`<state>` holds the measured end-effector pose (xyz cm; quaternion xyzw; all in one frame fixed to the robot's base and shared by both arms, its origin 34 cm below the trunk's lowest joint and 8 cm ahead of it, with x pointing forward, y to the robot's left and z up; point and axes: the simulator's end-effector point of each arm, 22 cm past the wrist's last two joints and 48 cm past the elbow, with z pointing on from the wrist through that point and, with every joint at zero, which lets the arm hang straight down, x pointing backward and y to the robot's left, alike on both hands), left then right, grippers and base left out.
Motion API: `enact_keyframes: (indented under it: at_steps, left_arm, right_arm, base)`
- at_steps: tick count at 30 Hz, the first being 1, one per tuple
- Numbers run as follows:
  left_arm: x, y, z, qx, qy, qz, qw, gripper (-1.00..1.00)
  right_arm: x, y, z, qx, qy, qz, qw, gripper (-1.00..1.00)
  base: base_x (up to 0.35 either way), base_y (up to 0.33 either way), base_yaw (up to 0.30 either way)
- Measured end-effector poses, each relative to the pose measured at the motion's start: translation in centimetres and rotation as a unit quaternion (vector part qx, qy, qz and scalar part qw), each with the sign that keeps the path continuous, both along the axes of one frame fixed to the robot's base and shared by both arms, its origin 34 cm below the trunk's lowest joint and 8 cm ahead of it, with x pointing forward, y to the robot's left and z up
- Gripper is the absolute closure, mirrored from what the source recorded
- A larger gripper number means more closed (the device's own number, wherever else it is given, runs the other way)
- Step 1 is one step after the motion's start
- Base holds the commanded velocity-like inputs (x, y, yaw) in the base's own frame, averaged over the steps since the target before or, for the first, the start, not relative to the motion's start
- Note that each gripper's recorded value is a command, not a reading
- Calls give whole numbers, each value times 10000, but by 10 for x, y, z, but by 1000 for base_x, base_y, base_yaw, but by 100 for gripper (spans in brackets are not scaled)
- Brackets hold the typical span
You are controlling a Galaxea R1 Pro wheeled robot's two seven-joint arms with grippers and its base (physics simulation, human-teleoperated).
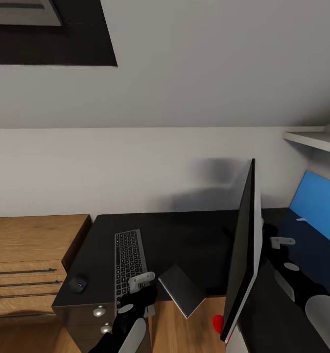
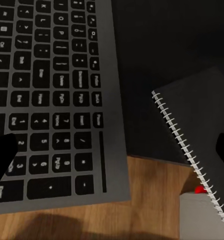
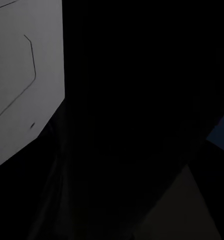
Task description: In the bedroom, organize the workspace by keeping the computer under the desk, ensuring the monitor is on the desk, placing the keyboard on the desk next to the monitor, placing the mouse on the desk next to the keyboard, moving the folder from the swivel chair onto the desk next to the mouse, stacking the notebook on top of the folder with the pen on top of the notebook, and positioning the swivel chair next to the desk.
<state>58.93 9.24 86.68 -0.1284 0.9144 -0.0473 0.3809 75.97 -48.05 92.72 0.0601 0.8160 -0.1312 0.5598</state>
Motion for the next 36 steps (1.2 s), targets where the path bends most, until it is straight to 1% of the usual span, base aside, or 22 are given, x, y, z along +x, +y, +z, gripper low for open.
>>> enact_keyframes:
  at_steps: [11, 16, 21, 29, 36]
  left_arm:
    - [0, 0, 0, -2, 4, -5, 10000, -100]
    - [0, 0, -1, -2, 6, -6, 10000, -100]
    - [-3, -1, -8, 27, 90, -23, 10000, -100]
    - [-4, -1, -8, 30, 92, -24, 10000, -100]
    - [-6, -8, -7, 61, 73, -131, 9999, -100]
  right_arm:
    - [0, 0, 0, 0, 0, 0, 10000, 100]
    - [0, 1, 0, -6, 4, 14, 10000, 100]
    - [1, 1, -1, -2, 3, 10, 10000, 100]
    - [1, 2, -1, -3, 3, 14, 10000, 100]
    - [1, 2, -1, -3, 5, 18, 10000, 100]
  base:
    - [-1, 0, 0]
    - [-102, 0, 0]
    - [-279, 50, 0]
    - [-326, 92, 0]
    - [-329, 36, 0]
